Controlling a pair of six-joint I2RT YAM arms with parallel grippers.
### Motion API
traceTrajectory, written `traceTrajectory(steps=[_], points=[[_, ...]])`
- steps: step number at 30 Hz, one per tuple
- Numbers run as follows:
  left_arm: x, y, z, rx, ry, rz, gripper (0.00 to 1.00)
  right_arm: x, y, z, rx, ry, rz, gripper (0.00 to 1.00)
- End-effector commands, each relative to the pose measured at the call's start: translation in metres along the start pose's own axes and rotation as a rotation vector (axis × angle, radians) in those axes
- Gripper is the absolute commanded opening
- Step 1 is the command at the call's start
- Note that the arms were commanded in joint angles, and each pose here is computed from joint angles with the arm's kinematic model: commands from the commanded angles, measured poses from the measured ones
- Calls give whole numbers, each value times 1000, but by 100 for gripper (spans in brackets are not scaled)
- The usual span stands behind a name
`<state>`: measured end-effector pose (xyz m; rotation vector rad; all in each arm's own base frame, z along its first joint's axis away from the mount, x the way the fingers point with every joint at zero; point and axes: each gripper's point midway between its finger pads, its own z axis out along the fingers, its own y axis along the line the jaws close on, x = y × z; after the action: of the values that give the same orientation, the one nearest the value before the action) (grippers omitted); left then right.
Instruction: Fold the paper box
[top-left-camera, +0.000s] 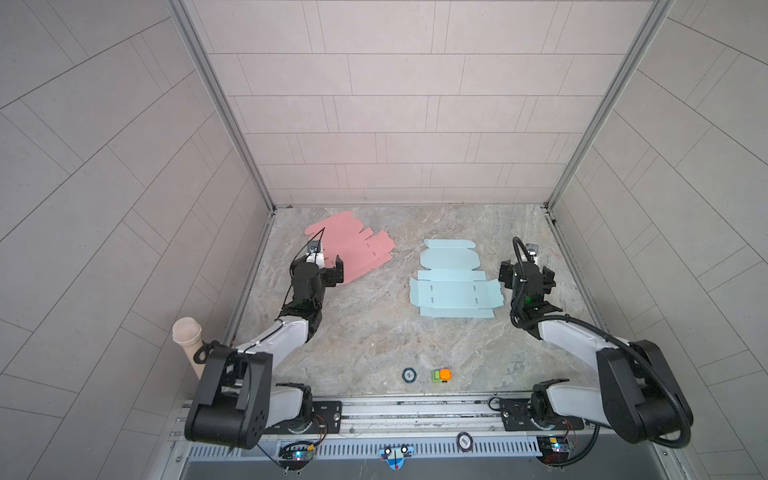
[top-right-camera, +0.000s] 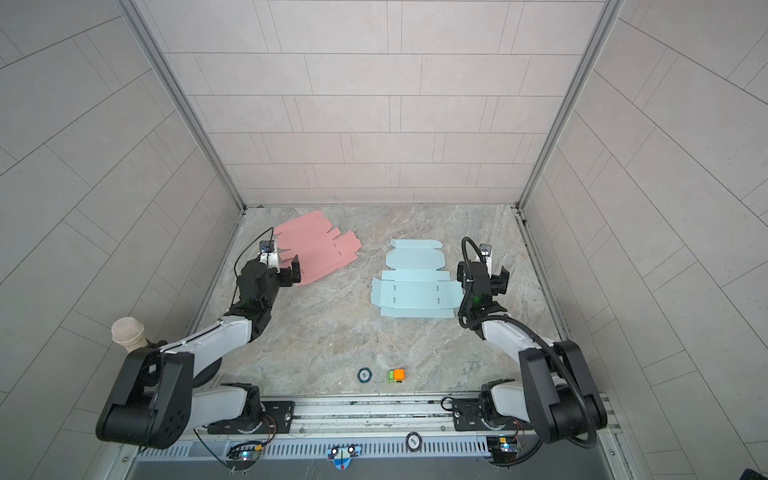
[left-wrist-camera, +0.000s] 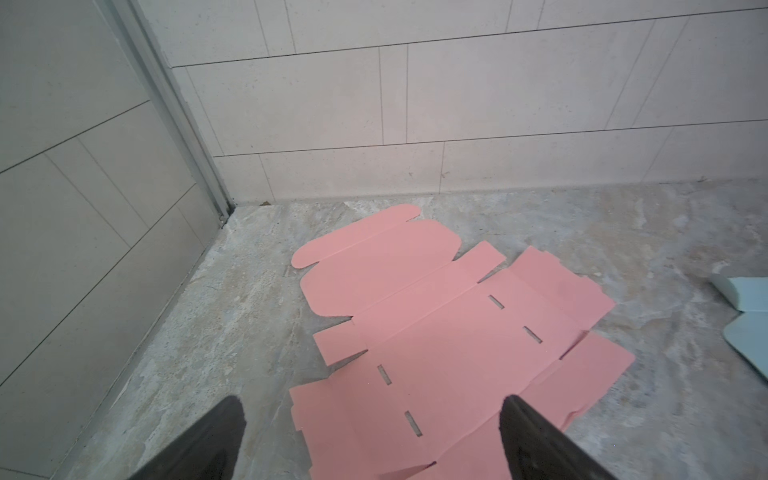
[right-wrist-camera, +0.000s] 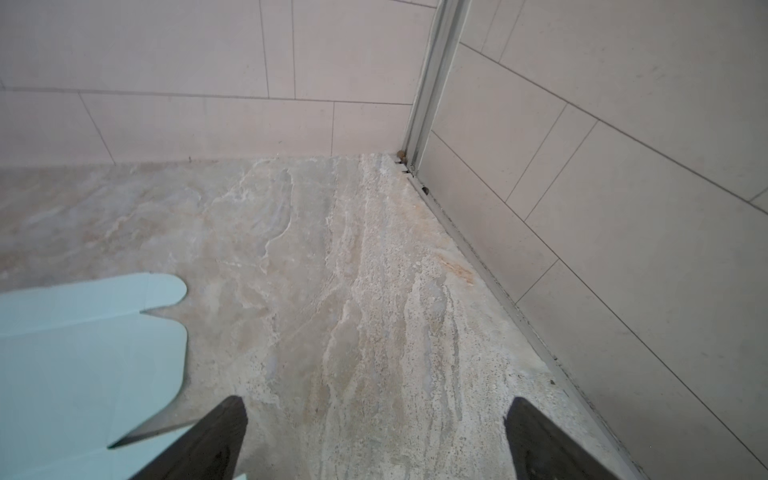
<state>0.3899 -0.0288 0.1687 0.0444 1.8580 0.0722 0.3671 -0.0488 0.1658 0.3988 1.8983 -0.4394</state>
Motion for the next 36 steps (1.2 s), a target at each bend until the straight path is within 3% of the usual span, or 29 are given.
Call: traceTrajectory(steps=[1, 5, 7, 11, 15, 20, 24, 27, 36], points=[[3, -36, -10, 139, 117, 5, 100, 2, -21, -17, 112, 197, 45, 100], [-7, -93, -34, 313, 199, 28, 100, 8, 18, -38, -47, 317, 34, 99], [-13, -110, -44, 317, 243, -30, 100, 17, 42, -55, -150, 360, 29, 100], [-7, -172, -68, 511, 384, -165, 100, 41, 85, -98, -335, 438, 22, 100], [10, -206, -76, 587, 457, -207, 100, 63, 108, -137, -449, 478, -7, 100], [34, -198, -58, 521, 526, -247, 100, 92, 129, -169, -564, 536, -69, 99], [33, -174, -21, 490, 538, -355, 100, 102, 139, -180, -615, 534, -92, 99], [39, -162, 4, 443, 568, -359, 100, 102, 144, -181, -639, 526, -99, 99], [66, -205, -2, 530, 638, -355, 100, 126, 162, -184, -699, 598, -31, 100]])
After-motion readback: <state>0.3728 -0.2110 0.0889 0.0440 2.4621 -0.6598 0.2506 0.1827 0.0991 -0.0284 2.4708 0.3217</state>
